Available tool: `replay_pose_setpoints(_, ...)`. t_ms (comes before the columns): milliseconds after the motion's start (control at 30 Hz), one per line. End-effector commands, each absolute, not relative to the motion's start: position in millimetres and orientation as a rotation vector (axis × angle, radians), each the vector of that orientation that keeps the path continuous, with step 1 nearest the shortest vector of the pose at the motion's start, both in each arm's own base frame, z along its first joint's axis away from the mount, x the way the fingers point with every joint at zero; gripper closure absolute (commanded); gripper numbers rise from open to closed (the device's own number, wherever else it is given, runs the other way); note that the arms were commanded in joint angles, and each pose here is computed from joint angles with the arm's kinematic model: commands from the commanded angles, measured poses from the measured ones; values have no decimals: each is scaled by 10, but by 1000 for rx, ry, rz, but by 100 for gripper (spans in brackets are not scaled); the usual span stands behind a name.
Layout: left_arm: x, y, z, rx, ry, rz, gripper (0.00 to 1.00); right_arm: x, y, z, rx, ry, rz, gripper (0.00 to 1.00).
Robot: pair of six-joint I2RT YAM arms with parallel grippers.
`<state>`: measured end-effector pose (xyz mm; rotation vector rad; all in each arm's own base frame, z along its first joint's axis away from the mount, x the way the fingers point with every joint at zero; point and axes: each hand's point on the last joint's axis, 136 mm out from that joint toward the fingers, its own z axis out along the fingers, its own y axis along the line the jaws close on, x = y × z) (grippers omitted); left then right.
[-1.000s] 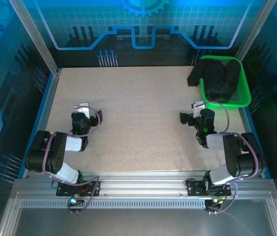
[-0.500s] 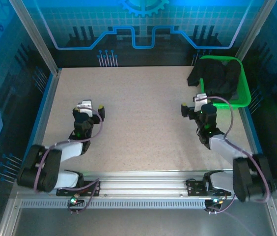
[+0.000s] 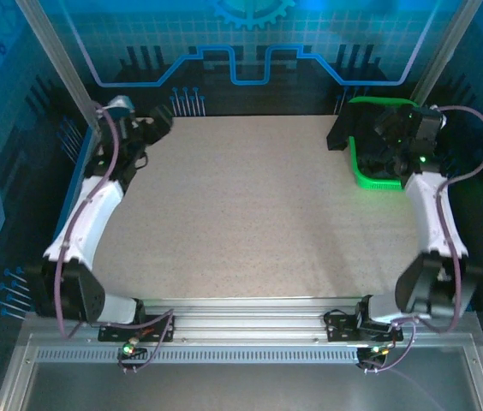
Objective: Fold and stack the t-shirts
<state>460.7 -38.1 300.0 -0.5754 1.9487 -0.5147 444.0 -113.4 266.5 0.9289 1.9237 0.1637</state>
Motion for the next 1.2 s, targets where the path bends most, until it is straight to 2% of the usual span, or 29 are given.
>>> replay_pose_setpoints(0,4370,-1154,2715,-512,2200,-802,1,4530,-1200,2215,1154,1992,363,0)
replay_pose_setpoints(133,4240,-1551,2660,-441,2255,-899,1,4791,-1222,1857,1253,2017,468,0)
replay_pose_setpoints(300,4071,-1688,2588,-442,2276,-968,1,4969,-1198,1440,1401,2023,532,0)
replay_pose_setpoints(367,4022,-1695,2574,-445,2282,-975,2,5028,-1207,1342,1445,2008,553,3)
replay_pose_setpoints(400,4002,-1693,2568,-446,2284,-977,3,5063,-1199,1303,1459,2001,566,8)
replay_pose_setpoints(433,3985,-1688,2559,-447,2286,-977,4,5097,-1201,1283,1466,1992,575,16)
replay_pose_setpoints(600,3944,-1694,2556,-459,2277,-998,14,5130,-1088,1579,1376,1911,574,90)
replay_pose_setpoints(633,3943,-1698,2556,-460,2275,-1002,16,5058,-1058,1693,1362,1886,540,95)
replay_pose_setpoints(700,3945,-1713,2544,-461,2276,-1007,19,4891,-974,1910,1333,1850,480,100)
replay_pose_setpoints(900,3993,-1765,2474,-465,2290,-1010,24,4499,-666,2713,1153,1769,392,100)
replay_pose_setpoints(1167,4057,-1807,2416,-482,2310,-1008,27,4509,-35,4081,767,1646,529,100)
